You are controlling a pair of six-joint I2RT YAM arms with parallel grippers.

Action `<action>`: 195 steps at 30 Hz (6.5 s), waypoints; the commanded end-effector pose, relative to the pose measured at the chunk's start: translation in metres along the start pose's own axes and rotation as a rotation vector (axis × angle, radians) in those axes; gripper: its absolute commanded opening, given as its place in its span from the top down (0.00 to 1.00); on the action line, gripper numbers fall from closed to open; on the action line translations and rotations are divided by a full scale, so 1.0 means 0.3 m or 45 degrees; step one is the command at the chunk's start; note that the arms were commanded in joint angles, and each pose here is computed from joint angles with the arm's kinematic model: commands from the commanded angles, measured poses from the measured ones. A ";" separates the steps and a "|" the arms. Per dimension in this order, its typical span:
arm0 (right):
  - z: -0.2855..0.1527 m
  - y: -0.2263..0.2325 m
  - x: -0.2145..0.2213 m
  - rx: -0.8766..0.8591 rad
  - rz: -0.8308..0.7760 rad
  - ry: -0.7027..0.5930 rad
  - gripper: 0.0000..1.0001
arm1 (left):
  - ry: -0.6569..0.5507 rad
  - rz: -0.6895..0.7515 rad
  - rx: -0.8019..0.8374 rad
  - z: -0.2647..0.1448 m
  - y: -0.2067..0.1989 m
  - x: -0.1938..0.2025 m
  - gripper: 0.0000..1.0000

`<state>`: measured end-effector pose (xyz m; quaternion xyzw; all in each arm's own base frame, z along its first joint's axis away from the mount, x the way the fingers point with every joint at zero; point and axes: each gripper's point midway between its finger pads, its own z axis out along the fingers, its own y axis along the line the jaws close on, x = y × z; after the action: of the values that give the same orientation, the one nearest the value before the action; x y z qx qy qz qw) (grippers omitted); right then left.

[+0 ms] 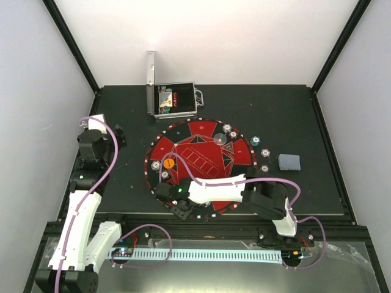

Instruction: Distribute texas hold em gaming equipment

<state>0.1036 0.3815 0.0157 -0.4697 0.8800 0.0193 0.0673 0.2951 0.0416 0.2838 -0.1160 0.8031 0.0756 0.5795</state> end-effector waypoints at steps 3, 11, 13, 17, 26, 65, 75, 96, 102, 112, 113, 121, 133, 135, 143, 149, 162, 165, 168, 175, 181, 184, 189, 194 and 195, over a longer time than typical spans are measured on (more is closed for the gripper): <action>-0.007 -0.044 -0.012 0.043 0.046 -0.031 0.49 | -0.040 -0.014 0.017 -0.017 -0.008 -0.037 0.01; -0.048 -0.033 -0.018 -0.003 0.034 -0.074 0.44 | -0.041 -0.013 0.018 -0.018 -0.009 -0.038 0.01; -0.060 -0.027 -0.018 -0.023 0.030 -0.089 0.43 | -0.041 -0.014 0.018 -0.018 -0.009 -0.038 0.01; -0.072 -0.032 -0.012 -0.017 0.027 -0.084 0.42 | -0.042 -0.014 0.019 -0.019 -0.008 -0.038 0.01; -0.130 -0.010 0.005 -0.089 -0.012 -0.098 0.36 | -0.041 -0.013 0.022 -0.019 -0.011 -0.038 0.01; -0.129 -1.473 0.275 0.212 1.231 -0.200 0.16 | -0.041 -0.011 0.014 -0.015 -0.010 -0.037 0.01; -0.085 -1.473 0.247 0.273 1.168 -0.128 0.29 | -0.038 -0.009 0.016 -0.013 -0.011 -0.035 0.01; -0.021 -1.468 0.259 0.272 1.174 -0.062 0.48 | -0.044 -0.010 0.011 -0.019 -0.008 -0.039 0.01; -0.026 -1.474 0.257 0.281 1.174 -0.065 0.50 | -0.047 -0.011 0.010 -0.020 -0.007 -0.040 0.01; -0.006 -1.469 0.262 0.268 1.180 -0.049 0.52 | -0.050 -0.012 0.008 -0.022 -0.005 -0.042 0.01; -0.005 -1.466 0.259 0.263 1.178 -0.052 0.53 | -0.050 -0.012 0.008 -0.023 -0.005 -0.042 0.01; -0.085 -1.474 0.242 0.279 1.174 -0.108 0.58 | -0.048 -0.011 0.009 -0.022 -0.006 -0.040 0.01; -0.224 -1.479 0.221 0.308 1.150 -0.171 0.58 | -0.052 -0.012 0.008 -0.024 -0.005 -0.043 0.01; -0.214 -1.480 0.220 0.304 1.149 -0.166 0.58 | -0.051 -0.013 0.011 -0.024 -0.006 -0.042 0.01; -0.111 -1.473 0.231 0.269 1.161 -0.098 0.57 | -0.049 -0.011 0.011 -0.023 -0.007 -0.041 0.01; -0.076 -1.468 0.241 0.262 1.162 -0.070 0.57 | -0.048 -0.012 0.010 -0.022 -0.007 -0.041 0.01; -0.031 -1.462 0.261 0.260 1.168 -0.018 0.56 | -0.047 -0.010 0.013 -0.022 -0.008 -0.040 0.01; -0.025 -1.462 0.264 0.265 1.166 -0.008 0.56 | -0.049 -0.012 0.013 -0.023 -0.008 -0.041 0.01; -0.026 -1.463 0.265 0.268 1.168 -0.010 0.53 | -0.049 -0.011 0.013 -0.022 -0.008 -0.040 0.01; -0.047 -1.468 0.264 0.281 1.171 -0.021 0.42 | -0.048 -0.011 0.014 -0.023 -0.008 -0.041 0.01; -0.047 -1.467 0.264 0.276 1.170 -0.021 0.50 | -0.047 -0.011 0.015 -0.022 -0.009 -0.040 0.01; -0.053 -1.467 0.262 0.278 1.169 -0.026 0.53 | -0.049 -0.012 0.014 -0.022 -0.008 -0.041 0.01; -0.074 -1.467 0.256 0.278 1.166 -0.043 0.58 | -0.051 -0.012 0.013 -0.024 -0.007 -0.042 0.01; -0.112 -1.468 0.249 0.285 1.165 -0.067 0.58 | -0.049 -0.012 0.013 -0.023 -0.007 -0.040 0.01; -0.120 -1.469 0.249 0.285 1.164 -0.071 0.58 | -0.051 -0.013 0.014 -0.024 -0.008 -0.042 0.01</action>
<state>0.4192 0.0707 0.0262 -0.0227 0.9945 -0.0361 0.0957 0.2953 0.0398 0.2838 -0.1136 0.8034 0.0741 0.5798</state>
